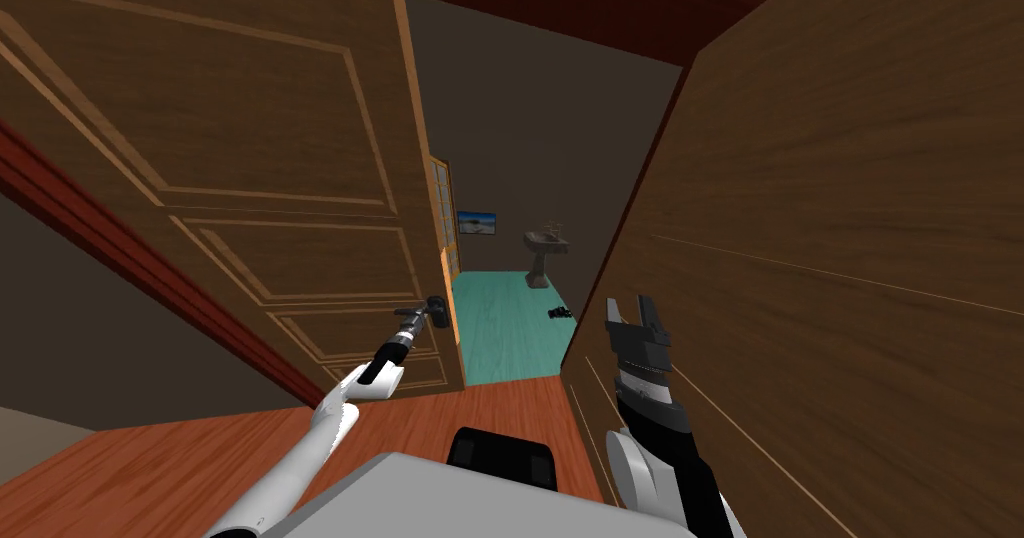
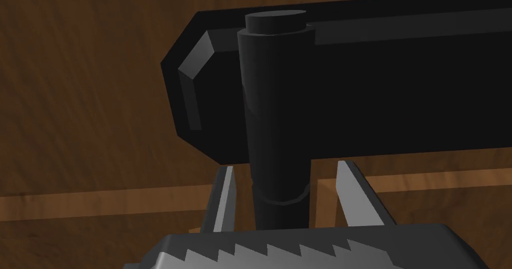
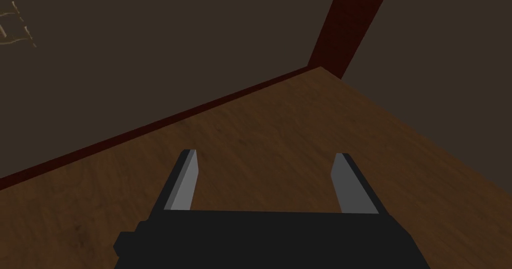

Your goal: Pull the door open

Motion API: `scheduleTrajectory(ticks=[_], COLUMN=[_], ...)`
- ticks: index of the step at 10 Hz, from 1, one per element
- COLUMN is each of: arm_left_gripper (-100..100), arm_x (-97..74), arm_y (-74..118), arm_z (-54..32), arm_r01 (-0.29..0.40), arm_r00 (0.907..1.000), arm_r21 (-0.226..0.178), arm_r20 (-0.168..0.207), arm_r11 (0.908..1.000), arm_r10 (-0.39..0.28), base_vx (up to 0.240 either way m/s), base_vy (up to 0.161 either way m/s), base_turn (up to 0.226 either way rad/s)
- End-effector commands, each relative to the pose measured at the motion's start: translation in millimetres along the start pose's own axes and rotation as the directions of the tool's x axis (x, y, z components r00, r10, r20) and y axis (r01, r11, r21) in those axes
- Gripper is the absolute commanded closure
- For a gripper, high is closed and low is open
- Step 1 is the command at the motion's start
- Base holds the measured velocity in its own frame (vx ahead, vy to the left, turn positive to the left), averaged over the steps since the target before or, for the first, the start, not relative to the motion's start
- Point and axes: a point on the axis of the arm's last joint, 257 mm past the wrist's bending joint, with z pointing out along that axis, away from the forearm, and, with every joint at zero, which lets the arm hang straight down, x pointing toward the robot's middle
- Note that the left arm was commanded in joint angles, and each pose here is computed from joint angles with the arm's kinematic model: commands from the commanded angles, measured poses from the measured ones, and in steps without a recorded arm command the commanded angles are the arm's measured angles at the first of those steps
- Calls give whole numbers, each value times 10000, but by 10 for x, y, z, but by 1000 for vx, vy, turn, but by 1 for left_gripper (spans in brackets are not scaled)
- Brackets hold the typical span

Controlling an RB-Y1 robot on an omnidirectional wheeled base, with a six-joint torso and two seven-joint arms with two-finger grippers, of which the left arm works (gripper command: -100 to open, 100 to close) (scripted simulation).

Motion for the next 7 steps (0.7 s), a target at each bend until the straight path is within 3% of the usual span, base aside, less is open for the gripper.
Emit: scheduleTrajectory(ticks=[1, 5, 7], arm_left_gripper=[100, 100, 100], arm_x=[2, 2, 12], arm_y=[4, 4, 7], arm_z=[0, 0, -38], arm_r01=[-5, -5, -7], arm_r00=[10000, 10000, 9999], arm_r21=[-16, -16, -23], arm_r20=[0, 0, -173], arm_r11=[10000, 10000, 10000], arm_r10=[5, 5, 6], base_vx=[-26, -13, -159], base_vy=[1, -1, 42], base_turn=[1, -2, -122])
